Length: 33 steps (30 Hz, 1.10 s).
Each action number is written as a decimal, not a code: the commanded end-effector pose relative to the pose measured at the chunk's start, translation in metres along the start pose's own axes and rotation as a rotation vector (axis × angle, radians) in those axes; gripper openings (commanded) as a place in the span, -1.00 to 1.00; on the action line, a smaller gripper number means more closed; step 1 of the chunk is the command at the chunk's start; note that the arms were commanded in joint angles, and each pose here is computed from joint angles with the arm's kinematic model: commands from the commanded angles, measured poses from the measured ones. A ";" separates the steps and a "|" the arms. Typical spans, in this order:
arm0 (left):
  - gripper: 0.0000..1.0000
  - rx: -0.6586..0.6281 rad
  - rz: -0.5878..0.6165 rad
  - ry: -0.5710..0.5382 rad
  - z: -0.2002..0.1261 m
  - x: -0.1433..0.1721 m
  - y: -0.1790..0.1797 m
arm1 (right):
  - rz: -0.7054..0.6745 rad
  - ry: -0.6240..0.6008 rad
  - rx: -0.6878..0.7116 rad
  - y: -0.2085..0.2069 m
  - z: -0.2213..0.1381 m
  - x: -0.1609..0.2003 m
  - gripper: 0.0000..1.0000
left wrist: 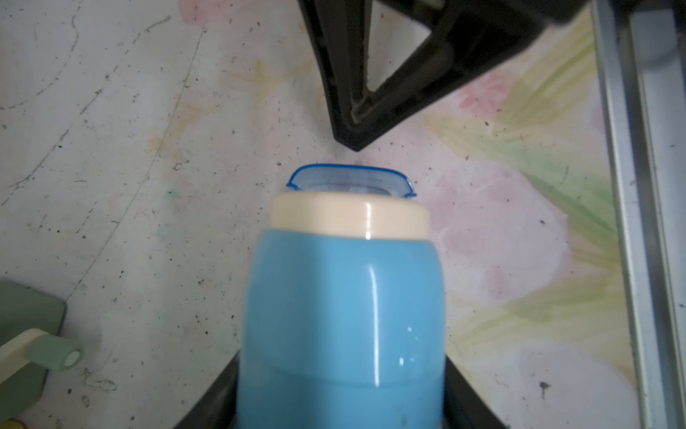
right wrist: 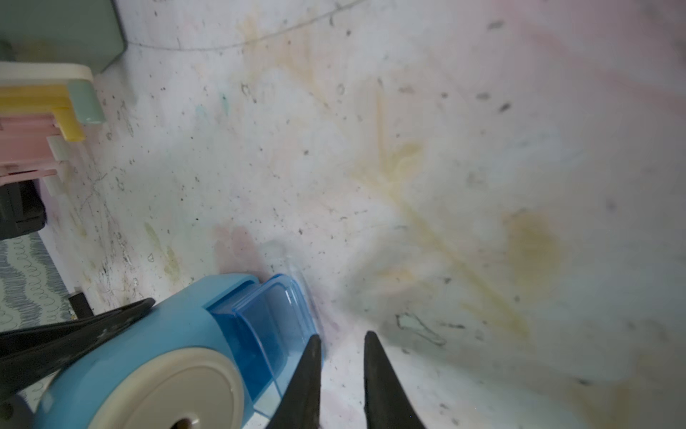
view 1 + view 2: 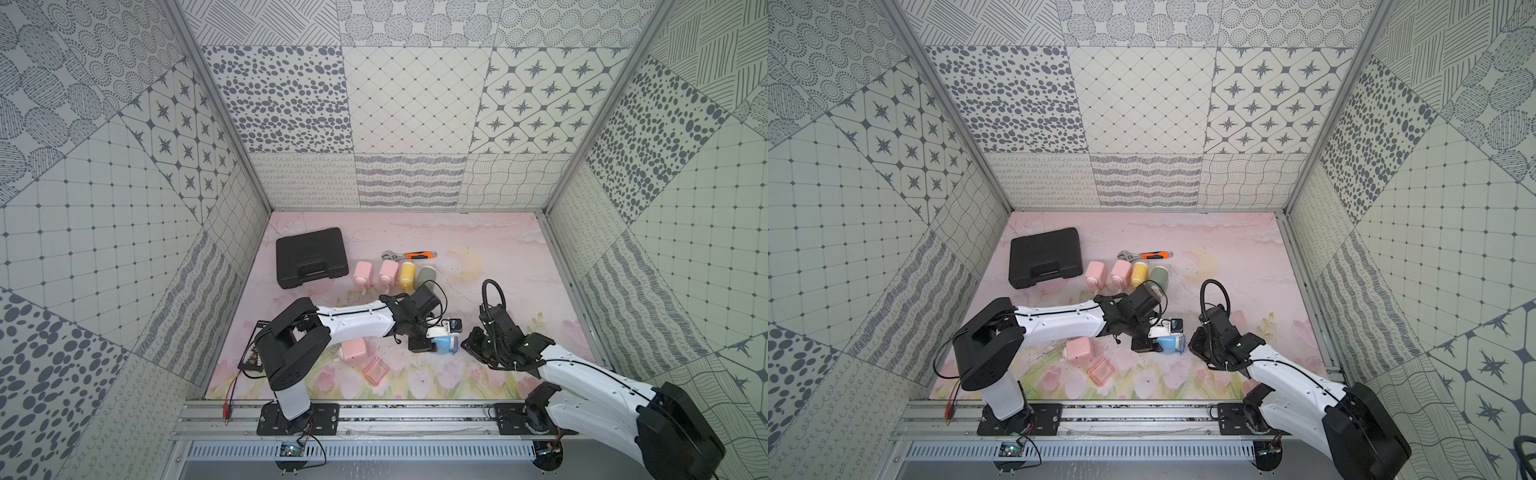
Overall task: Put the tray back into the pencil sharpener
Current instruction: Close the container of the pencil sharpener, then place the pencil sharpener at the center of the board.
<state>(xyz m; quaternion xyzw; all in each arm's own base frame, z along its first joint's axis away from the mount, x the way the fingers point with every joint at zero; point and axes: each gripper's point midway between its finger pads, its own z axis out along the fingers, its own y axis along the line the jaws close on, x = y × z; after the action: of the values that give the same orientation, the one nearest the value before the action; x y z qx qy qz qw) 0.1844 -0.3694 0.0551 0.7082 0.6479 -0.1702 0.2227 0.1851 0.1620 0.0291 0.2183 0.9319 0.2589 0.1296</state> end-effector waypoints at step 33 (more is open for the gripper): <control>-1.00 -0.712 -0.939 0.040 -0.030 -0.051 0.155 | -0.004 -0.368 0.155 0.000 -0.125 -0.094 -0.38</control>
<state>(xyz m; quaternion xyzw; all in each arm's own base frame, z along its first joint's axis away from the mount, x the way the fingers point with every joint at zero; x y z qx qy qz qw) 0.3066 -0.4453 0.1355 0.3834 0.8461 -0.1204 0.3501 0.2243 0.0736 0.1429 0.2733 0.9073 0.1656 0.2734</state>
